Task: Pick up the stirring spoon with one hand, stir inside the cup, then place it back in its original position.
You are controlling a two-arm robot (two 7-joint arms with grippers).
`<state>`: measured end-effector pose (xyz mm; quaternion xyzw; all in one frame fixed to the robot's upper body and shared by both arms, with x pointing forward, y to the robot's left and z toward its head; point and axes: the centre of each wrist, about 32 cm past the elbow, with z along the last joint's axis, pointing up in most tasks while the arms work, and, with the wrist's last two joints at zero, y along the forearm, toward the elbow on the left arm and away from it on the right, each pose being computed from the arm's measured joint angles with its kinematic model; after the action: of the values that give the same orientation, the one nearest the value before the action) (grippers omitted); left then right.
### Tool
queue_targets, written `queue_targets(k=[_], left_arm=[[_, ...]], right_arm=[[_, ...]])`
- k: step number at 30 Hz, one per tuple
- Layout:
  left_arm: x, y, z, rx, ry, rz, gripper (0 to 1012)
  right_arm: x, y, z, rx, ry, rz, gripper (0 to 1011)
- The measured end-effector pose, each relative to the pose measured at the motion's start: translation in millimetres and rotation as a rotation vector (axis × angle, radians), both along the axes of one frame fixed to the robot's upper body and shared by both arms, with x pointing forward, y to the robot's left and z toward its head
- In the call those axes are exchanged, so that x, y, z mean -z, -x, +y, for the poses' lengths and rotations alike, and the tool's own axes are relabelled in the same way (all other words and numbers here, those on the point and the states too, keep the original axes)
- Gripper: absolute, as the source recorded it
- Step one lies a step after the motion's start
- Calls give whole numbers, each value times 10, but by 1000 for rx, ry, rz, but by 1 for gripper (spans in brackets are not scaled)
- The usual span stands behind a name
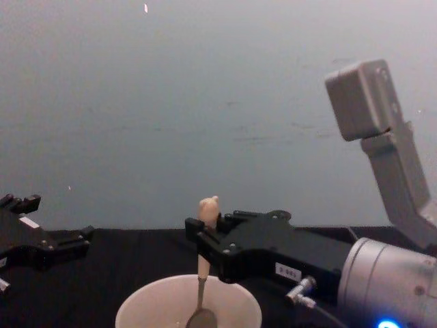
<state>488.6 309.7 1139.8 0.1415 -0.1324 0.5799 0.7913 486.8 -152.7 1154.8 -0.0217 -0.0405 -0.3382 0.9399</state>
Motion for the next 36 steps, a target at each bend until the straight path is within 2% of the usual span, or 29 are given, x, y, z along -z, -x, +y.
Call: queue_targets(k=[21, 30, 36], left_arm=[[0, 0, 0, 0, 0, 0, 1001], [0, 0, 0, 0, 0, 0, 1001], [0, 0, 0, 0, 0, 0, 1001]], right_arm=[[-66, 200, -179, -49, -3, 18, 190], [-88, 273, -154, -94, -5, 19, 190], [-56, 263, -65, -106, 4, 22, 190]])
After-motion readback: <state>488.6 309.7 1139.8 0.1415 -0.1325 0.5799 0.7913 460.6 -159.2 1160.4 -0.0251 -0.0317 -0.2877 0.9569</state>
